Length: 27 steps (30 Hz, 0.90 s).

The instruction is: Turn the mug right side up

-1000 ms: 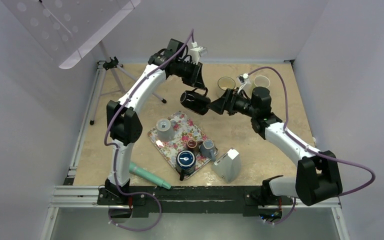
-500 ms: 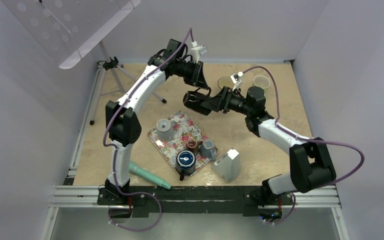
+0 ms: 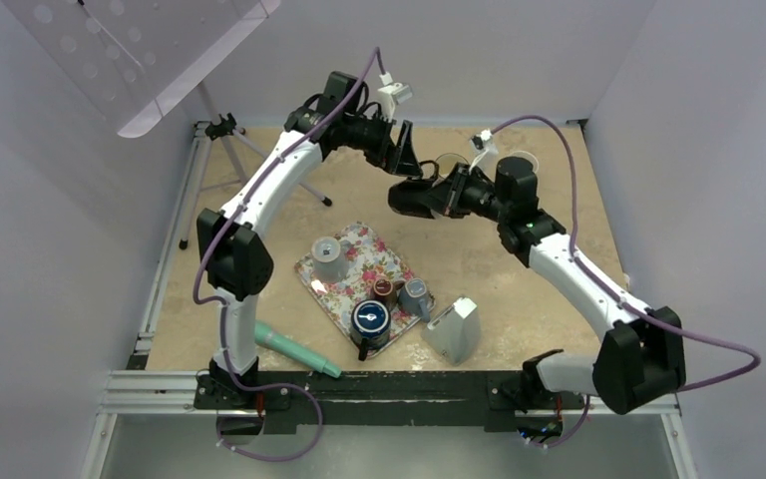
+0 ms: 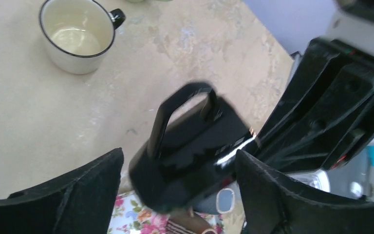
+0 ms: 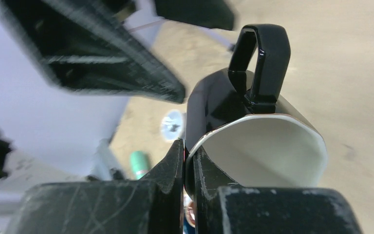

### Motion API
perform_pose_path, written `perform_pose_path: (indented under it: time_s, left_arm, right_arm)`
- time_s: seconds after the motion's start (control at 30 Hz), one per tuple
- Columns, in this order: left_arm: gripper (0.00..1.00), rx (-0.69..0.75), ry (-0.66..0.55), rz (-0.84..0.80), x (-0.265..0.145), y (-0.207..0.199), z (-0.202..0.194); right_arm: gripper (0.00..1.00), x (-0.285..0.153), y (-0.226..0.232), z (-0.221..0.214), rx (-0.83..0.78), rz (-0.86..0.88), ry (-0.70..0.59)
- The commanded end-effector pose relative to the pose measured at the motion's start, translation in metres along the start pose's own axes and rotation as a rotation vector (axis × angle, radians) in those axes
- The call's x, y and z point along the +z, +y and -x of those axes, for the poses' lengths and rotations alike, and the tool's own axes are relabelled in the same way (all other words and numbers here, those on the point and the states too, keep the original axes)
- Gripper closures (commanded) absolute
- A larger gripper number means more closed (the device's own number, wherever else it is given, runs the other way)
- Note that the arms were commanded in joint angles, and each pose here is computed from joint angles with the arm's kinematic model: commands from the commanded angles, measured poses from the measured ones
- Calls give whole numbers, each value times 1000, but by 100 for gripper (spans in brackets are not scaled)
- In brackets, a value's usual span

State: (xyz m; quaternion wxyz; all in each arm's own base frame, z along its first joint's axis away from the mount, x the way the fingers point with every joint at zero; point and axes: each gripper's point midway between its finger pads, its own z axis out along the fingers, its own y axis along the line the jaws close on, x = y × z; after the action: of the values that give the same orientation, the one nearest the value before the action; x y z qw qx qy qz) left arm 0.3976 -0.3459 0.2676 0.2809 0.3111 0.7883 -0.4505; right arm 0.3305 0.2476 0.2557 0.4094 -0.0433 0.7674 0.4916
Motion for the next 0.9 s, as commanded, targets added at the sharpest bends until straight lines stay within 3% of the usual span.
perform_pose_path:
  time_s: [0.0,0.17,0.33,0.43,0.57,0.73,0.87]
  left_arm:
    - [6,188,-55,164,-37,-5,20]
    - [2,300,-11,345,-66,12,16]
    - [2,334,115,408,-83,20,-12]
    - [2,350,192,423,-91,23,-30]
    - [2,379,283,429,-104,22,-50]
    - [3,403,379,417,-113,23,-74]
    - [3,407,414,396,-114,22,-85]
  right_arm:
    - [100,-46,-31,42,-192,-390,-97]
    - [100,-120,-87,34,-204,-853,-51]
    - [100,-195,-139,24,-133,-1161,-92]
    - [100,-226,-160,40,-91,-1262,-127]
    - [100,-271,-207,32,21,-1438,-24]
    - [100,-340,-255,31,179,-1554,-58]
    - [100,-353,-271,34,268,-1506,-101]
